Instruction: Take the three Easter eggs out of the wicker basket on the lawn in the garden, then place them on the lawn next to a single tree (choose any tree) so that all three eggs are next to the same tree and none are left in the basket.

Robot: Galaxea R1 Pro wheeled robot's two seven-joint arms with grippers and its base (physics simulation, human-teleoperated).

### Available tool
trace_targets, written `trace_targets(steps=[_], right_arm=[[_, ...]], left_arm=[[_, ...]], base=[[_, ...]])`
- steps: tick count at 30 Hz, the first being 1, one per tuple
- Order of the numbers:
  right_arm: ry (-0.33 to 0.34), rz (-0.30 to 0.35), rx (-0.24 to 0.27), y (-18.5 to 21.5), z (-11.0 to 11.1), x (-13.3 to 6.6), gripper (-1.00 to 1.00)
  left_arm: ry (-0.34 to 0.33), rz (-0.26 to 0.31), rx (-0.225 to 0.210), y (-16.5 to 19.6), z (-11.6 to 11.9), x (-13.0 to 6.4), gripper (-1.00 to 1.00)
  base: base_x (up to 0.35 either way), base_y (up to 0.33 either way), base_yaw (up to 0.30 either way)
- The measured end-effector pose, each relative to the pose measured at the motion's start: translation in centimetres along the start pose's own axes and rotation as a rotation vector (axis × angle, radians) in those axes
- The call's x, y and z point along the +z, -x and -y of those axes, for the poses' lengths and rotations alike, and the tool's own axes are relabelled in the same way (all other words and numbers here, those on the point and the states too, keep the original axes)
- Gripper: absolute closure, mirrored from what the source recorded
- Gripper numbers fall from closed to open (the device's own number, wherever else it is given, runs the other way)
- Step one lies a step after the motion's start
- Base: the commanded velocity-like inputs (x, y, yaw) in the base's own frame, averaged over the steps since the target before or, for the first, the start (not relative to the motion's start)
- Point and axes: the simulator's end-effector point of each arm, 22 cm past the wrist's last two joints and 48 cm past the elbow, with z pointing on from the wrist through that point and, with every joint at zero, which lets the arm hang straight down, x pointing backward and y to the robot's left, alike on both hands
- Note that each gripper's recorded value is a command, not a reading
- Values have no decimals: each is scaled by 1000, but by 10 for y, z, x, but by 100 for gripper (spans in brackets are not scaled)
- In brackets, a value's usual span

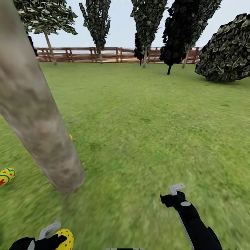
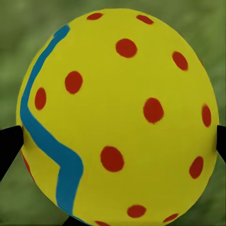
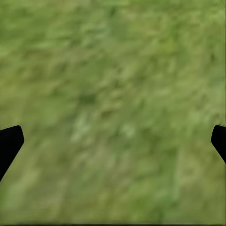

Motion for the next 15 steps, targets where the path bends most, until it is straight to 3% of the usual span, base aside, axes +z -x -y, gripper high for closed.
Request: trace_targets(steps=[15], right_arm=[[15,-61,-4,-29,-8,18,-100]], left_arm=[[26,-53,-8,-19,-12,16,100]], base=[[0,0,0]])
